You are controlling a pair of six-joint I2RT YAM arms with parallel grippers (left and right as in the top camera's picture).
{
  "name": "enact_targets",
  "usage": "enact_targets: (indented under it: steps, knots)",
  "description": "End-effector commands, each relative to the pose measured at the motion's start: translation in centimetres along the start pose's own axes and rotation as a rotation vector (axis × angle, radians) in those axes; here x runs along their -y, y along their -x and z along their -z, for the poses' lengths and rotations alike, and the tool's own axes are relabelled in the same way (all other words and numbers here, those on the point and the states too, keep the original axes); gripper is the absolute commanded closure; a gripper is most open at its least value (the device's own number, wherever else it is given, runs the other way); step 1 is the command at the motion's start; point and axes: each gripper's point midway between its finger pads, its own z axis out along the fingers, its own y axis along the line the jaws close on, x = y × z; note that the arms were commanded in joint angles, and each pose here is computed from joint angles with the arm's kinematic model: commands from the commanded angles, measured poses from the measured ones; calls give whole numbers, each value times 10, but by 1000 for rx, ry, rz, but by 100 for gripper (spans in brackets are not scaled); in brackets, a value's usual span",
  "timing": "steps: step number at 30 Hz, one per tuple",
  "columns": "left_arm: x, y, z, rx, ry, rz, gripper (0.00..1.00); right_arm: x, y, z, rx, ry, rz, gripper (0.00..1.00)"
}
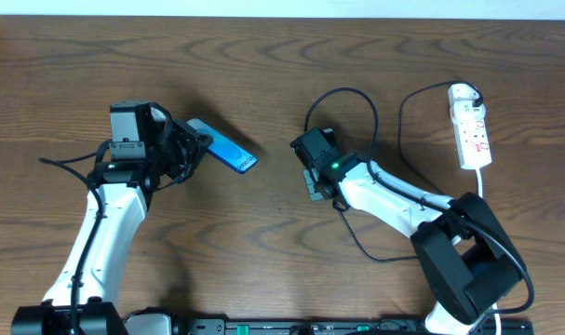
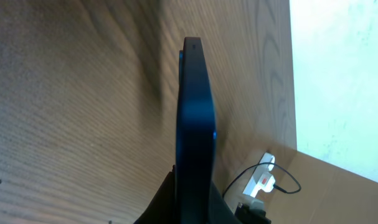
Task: Plug charger to phone and switch on socket
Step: 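Carry the cable plug with the right gripper toward the phone, then rotate the phone upright with left gripper, align plug under its port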
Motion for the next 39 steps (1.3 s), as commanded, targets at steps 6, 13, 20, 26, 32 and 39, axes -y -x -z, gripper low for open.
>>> enact_targets:
  steps: [6, 13, 20, 26, 32, 39]
  knots:
    - [4, -2, 2, -12, -17, -19, 93, -2, -9, -18, -46, -18, 0, 85]
    - [4, -2, 2, -12, -17, -19, 93, -2, -11, -18, -51, -19, 2, 90]
    - [4, -2, 2, -12, -17, -19, 92, -2, -11, -18, -51, -18, 1, 99]
    - [11, -7, 3, -44, -50, -26, 93, -29, 14, 25, -20, 274, -71, 99]
    - [54, -8, 7, -62, -229, -128, 93, 20, 73, 146, 256, 602, -180, 99]
    - [101, -47, -17, -141, -381, -259, 93, 28, 48, 216, 349, 734, -54, 99]
